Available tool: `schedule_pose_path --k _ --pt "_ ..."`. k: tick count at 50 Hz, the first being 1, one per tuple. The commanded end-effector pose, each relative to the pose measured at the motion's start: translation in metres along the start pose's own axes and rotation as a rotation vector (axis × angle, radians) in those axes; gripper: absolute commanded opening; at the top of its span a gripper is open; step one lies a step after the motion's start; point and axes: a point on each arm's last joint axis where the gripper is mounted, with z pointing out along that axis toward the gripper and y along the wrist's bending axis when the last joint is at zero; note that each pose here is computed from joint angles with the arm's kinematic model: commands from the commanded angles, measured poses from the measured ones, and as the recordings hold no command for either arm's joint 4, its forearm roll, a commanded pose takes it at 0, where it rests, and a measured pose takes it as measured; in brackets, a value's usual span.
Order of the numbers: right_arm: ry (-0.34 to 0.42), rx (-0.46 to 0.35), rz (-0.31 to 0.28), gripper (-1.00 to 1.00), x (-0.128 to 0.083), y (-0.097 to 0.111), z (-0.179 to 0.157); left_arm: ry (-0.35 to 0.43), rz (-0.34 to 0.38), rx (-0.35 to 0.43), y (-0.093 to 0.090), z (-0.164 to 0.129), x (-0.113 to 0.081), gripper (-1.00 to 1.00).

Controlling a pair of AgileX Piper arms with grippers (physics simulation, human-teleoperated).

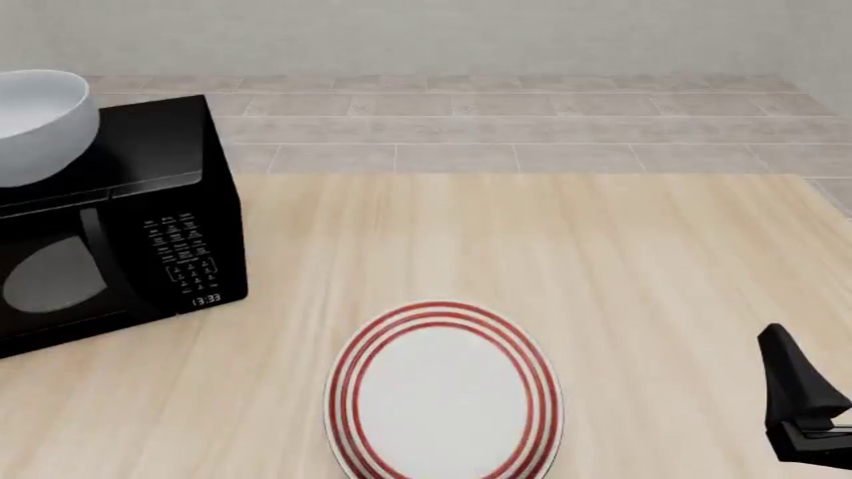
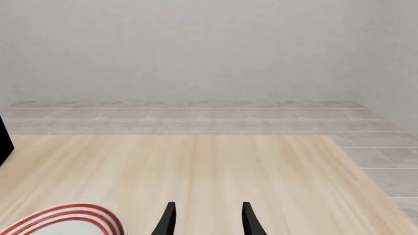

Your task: Pick up the white bowl and put it on the plate.

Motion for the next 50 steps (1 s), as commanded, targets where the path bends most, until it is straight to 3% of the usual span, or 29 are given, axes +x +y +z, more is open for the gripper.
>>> schedule_pose_path --k 1,9,11,15,23,27,33,34,43,44,50 --pt "0.000 0.000 0.000 1.00 0.000 0.000 0.000 0.046 0.104 0.006 0.028 0.008 -0.039 1.00" --pt "0.000 0.000 0.000 1.00 0.000 0.000 0.000 0.090 0.200 0.025 0.031 0.017 -0.041 1.00" --pt "0.000 0.000 0.000 1.00 0.000 0.000 0.000 0.106 0.190 0.040 0.034 0.020 -0.045 1.00" --pt "0.000 0.000 0.000 1.00 0.001 0.000 0.000 0.154 0.250 0.080 0.029 0.030 -0.035 1.00" --pt "0.000 0.000 0.000 1.00 0.000 0.000 0.000 0.236 0.275 0.122 0.030 0.051 -0.030 1.00" --pt "0.000 0.000 0.000 1.00 0.000 0.000 0.000 0.244 0.245 0.106 0.040 0.059 -0.040 1.00" --pt "0.000 0.000 0.000 1.00 0.000 0.000 0.000 0.276 0.280 0.183 0.029 0.057 -0.032 1.00" --pt "0.000 0.000 0.000 1.00 0.000 0.000 0.000 0.286 0.285 0.194 0.023 0.058 -0.023 1.00" --pt "0.000 0.000 0.000 1.00 0.000 0.000 0.000 0.311 0.324 0.198 0.023 0.075 -0.016 1.00" --pt "0.000 0.000 0.000 1.00 0.000 0.000 0.000 0.325 0.324 0.232 0.018 0.078 -0.012 1.00" --pt "0.000 0.000 0.000 1.00 0.000 0.000 0.000 0.350 0.355 0.216 0.017 0.094 0.002 1.00"
